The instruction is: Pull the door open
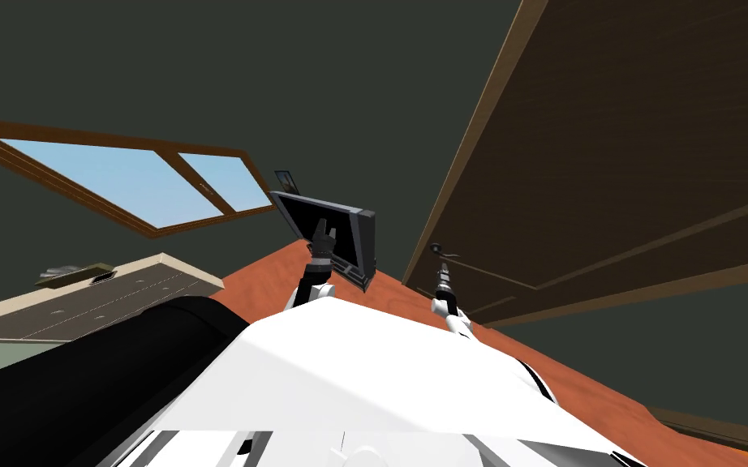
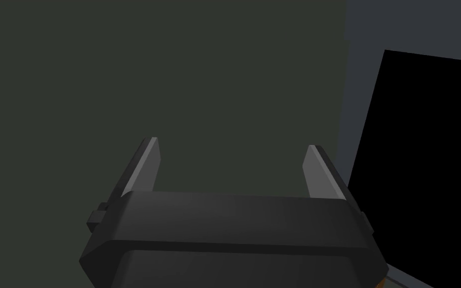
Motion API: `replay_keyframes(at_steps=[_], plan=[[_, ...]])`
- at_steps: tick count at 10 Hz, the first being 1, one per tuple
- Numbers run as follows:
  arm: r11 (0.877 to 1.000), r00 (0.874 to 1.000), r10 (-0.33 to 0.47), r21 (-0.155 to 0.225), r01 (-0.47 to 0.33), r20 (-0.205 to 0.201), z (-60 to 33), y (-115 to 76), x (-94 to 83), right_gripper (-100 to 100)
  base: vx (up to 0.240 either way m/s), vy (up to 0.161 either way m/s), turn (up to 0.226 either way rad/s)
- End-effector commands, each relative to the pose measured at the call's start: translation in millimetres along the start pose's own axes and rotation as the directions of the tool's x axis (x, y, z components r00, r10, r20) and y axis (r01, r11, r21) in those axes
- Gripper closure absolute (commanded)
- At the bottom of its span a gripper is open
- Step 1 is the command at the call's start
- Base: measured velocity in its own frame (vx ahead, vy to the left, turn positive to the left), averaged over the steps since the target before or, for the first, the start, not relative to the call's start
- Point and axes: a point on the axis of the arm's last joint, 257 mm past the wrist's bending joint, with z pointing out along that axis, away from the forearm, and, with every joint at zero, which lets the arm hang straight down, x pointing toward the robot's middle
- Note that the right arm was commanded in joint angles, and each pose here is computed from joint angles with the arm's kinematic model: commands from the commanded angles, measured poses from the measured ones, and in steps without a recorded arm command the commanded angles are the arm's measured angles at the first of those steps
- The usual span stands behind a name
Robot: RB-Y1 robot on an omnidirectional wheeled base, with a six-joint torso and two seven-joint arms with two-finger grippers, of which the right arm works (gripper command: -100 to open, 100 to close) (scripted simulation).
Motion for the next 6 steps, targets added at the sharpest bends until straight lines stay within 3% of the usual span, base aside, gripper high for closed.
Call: replay_keyframes(at_steps=[1,2,3,4,5,6], plan=[[1.000,1.000,0.013,0.009,-0.013,-0.005,4.1,1.3,6.7,-100,0.049,-0.004,-0.083],[0.999,0.999,0.030,0.016,-0.029,-0.013,8.2,3.0,17.7,-100,0.064,-0.036,-0.218],[1.000,1.000,0.021,0.012,-0.021,-0.009,6.1,1.9,13.2,-100,0.032,-0.016,-0.038],[1.000,1.000,0.022,0.016,-0.022,0.002,5.2,-1.0,0.2,-100,0.024,-0.021,0.247],[1.000,1.000,0.022,0.016,-0.022,0.002,5.2,-1.0,0.2,-100,0.026,-0.036,0.102],[1.000,1.000,0.022,0.018,-0.022,0.015,3.5,-3.6,-15.1,-100,0.050,-0.032,0.191]])
